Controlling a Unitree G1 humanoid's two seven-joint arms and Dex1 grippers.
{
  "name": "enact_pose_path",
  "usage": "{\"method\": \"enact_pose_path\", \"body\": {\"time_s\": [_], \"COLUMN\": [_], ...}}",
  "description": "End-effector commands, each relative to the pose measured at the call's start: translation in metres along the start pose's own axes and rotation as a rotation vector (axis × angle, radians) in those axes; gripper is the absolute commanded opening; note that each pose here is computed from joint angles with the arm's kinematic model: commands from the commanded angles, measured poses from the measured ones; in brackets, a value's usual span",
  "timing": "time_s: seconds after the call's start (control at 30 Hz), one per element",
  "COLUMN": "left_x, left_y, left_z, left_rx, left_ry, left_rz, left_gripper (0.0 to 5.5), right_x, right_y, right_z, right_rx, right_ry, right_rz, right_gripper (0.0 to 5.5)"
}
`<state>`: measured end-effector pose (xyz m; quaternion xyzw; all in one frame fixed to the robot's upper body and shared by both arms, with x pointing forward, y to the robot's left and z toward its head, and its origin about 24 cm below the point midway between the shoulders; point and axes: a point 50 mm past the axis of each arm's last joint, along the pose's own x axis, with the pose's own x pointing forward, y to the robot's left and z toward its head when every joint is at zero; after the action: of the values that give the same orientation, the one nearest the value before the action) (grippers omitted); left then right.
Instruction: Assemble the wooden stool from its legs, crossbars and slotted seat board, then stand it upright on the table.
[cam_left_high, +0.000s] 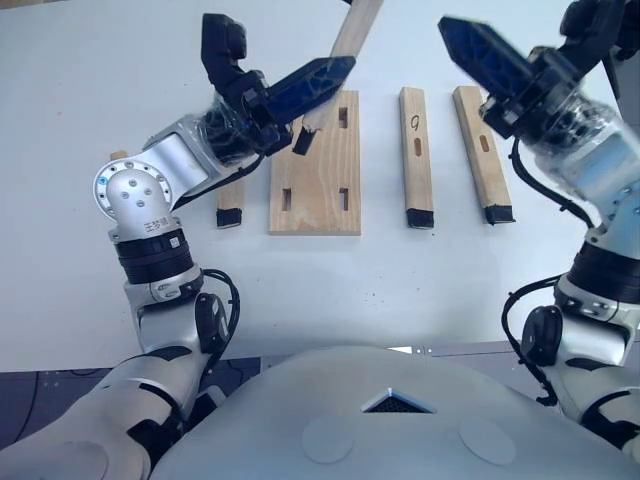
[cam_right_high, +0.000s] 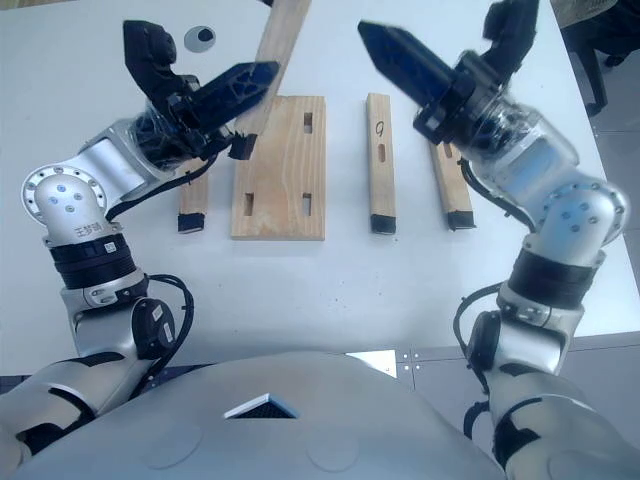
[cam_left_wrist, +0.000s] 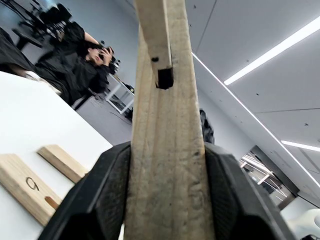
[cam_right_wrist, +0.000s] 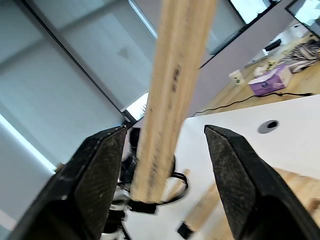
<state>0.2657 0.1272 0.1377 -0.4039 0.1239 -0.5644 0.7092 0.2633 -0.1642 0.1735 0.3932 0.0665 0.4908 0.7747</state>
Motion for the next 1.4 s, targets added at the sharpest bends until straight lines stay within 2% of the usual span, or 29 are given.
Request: {"method": "enact_pose_path", "body": {"time_s": [0.03, 0.37, 0.53, 0.7, 0.73, 0.83, 0.93, 1.1, 1.23, 1.4], "left_x": [0.005, 0.009, 0.006, 0.003, 0.0, -0.019, -0.052, -0.099, -0.116, -0.115], "left_y": [-0.006, -0.018, -0.017, -0.005, -0.001, 0.012, 0.027, 0.048, 0.047, 0.048], "left_z": [-0.003, -0.006, -0.009, -0.01, -0.01, -0.012, -0.018, -0.014, -0.01, 0.001], "left_rx": [0.012, -0.007, -0.019, -0.018, -0.017, -0.019, -0.032, 0.021, 0.1, 0.12], "left_ry": [0.041, 0.047, 0.069, 0.073, 0.074, 0.088, 0.102, 0.073, 0.049, -0.027], "left_rz": [-0.043, -0.129, -0.126, -0.034, -0.005, 0.078, 0.172, 0.387, 0.427, 0.432], "left_gripper": [2.03, 2.03, 2.03, 2.03, 2.39, 2.85, 3.28, 4.14, 4.17, 4.17], "right_x": [0.02, 0.029, 0.031, 0.029, 0.029, 0.026, 0.019, 0.007, 0.001, -0.002], "right_y": [0.011, 0.005, 0.011, 0.011, 0.01, 0.003, -0.002, -0.017, -0.032, -0.046], "right_z": [0.0, -0.017, -0.013, -0.012, -0.012, -0.016, -0.024, -0.049, -0.058, -0.069], "right_rx": [0.042, 0.098, 0.156, 0.151, 0.131, 0.052, -0.044, -0.184, -0.21, -0.259], "right_ry": [0.024, 0.063, 0.032, 0.047, 0.055, 0.063, 0.048, 0.141, 0.14, 0.165], "right_rz": [0.035, -0.026, 0.04, 0.05, 0.044, 0.006, 0.011, -0.005, -0.026, -0.052], "right_gripper": [2.87, 2.87, 2.06, 2.03, 2.03, 2.03, 2.03, 2.03, 2.03, 2.03]}}
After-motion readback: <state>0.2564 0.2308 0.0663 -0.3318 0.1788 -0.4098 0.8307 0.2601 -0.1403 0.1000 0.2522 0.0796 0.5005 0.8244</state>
